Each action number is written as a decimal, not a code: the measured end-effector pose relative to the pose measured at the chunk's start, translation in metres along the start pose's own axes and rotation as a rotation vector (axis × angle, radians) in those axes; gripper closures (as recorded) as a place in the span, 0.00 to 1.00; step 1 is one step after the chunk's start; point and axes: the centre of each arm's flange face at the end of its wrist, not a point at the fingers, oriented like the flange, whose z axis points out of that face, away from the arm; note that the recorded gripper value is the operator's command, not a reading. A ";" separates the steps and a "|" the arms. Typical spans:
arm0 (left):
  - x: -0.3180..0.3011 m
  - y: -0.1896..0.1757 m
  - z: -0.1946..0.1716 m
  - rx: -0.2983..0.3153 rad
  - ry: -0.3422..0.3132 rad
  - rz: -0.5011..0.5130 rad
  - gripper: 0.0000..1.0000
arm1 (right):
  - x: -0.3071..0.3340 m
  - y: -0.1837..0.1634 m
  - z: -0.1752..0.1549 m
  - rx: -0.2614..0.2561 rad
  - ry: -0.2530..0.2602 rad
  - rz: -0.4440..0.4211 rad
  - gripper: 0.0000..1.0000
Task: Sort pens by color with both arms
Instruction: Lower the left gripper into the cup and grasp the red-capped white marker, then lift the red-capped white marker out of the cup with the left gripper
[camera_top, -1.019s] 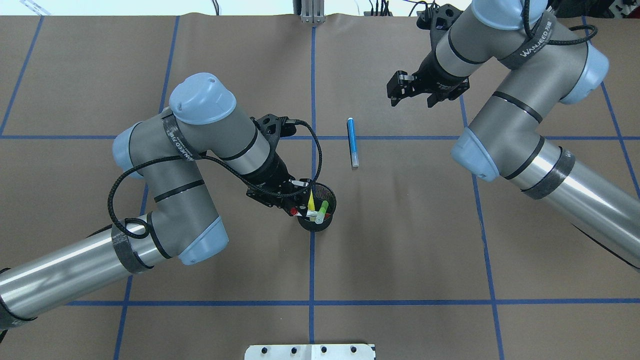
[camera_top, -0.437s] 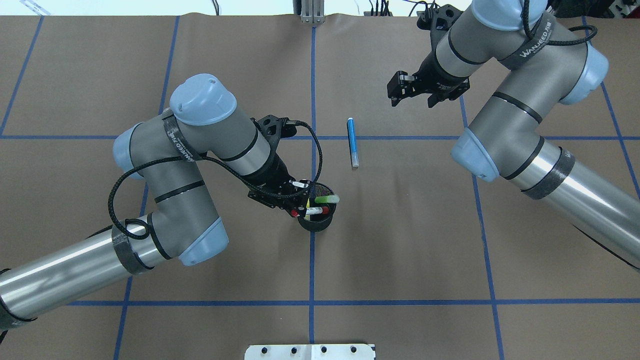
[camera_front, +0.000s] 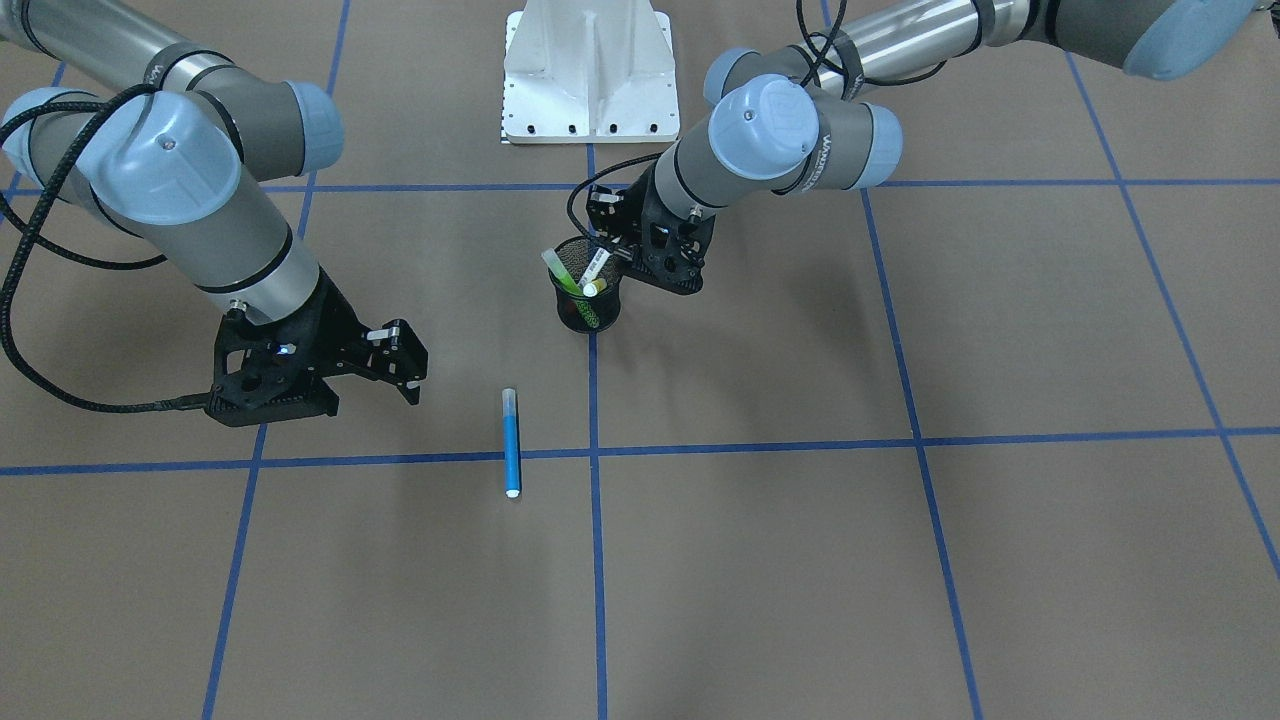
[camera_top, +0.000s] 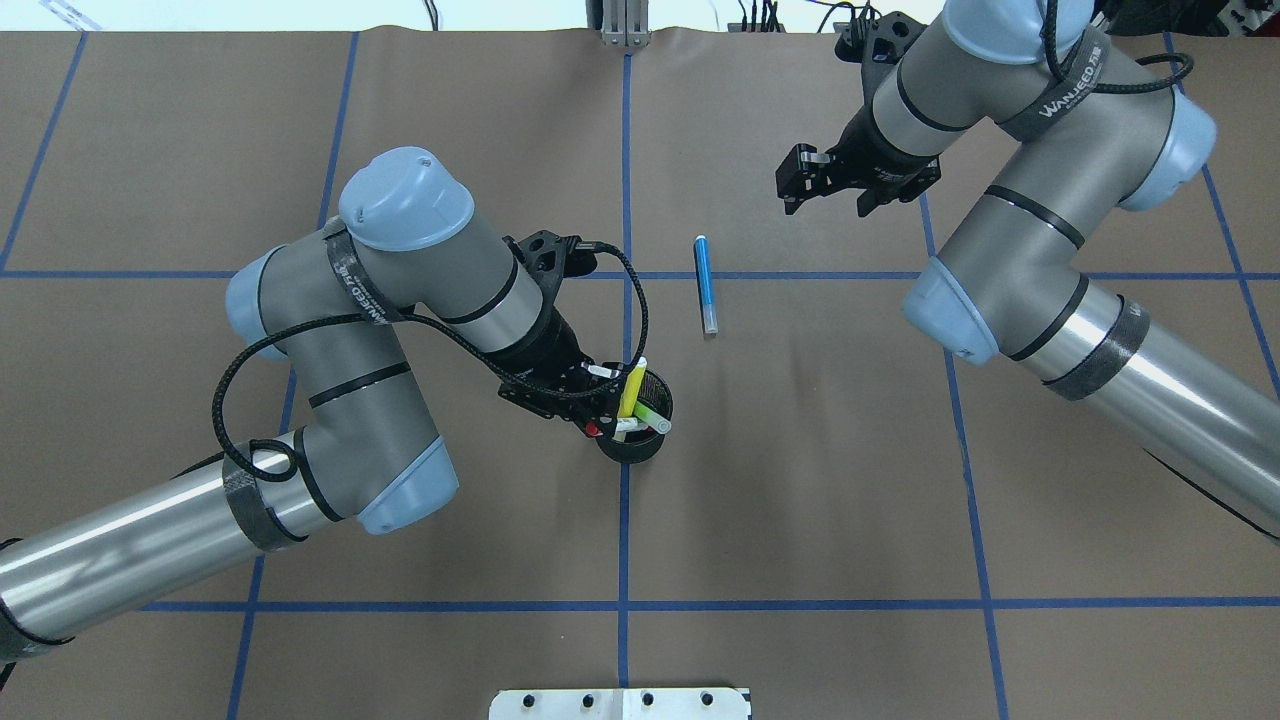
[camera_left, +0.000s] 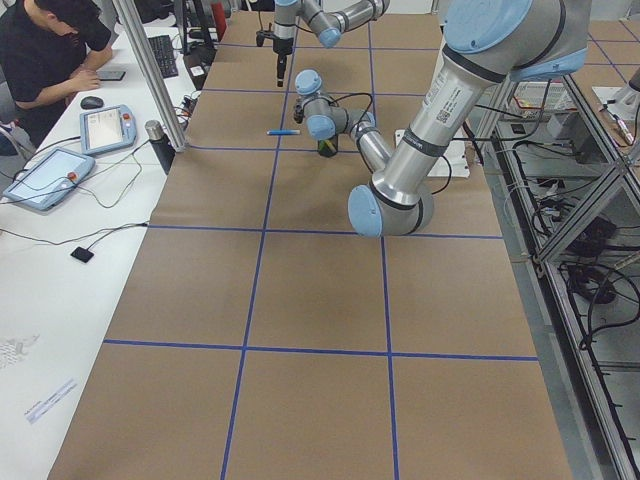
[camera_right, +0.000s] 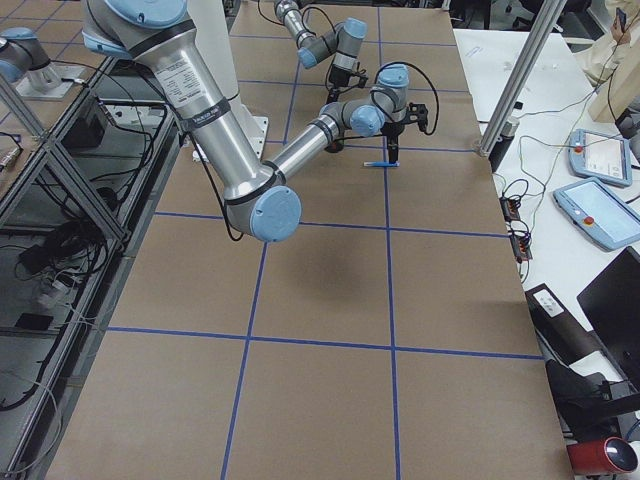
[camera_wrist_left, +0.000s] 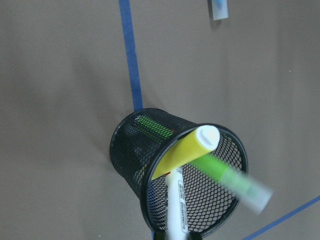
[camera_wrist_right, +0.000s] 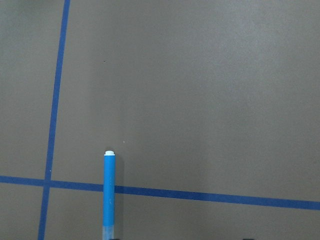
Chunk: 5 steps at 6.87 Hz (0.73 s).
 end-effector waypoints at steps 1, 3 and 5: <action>0.005 0.004 -0.007 -0.016 0.018 0.008 0.79 | 0.000 0.000 0.001 0.000 0.001 0.000 0.14; 0.010 0.006 -0.036 -0.057 0.065 0.016 0.80 | 0.000 0.000 0.001 0.000 0.001 0.000 0.14; 0.003 -0.006 -0.079 -0.066 0.103 0.009 0.80 | 0.000 0.000 0.000 0.001 0.001 0.000 0.14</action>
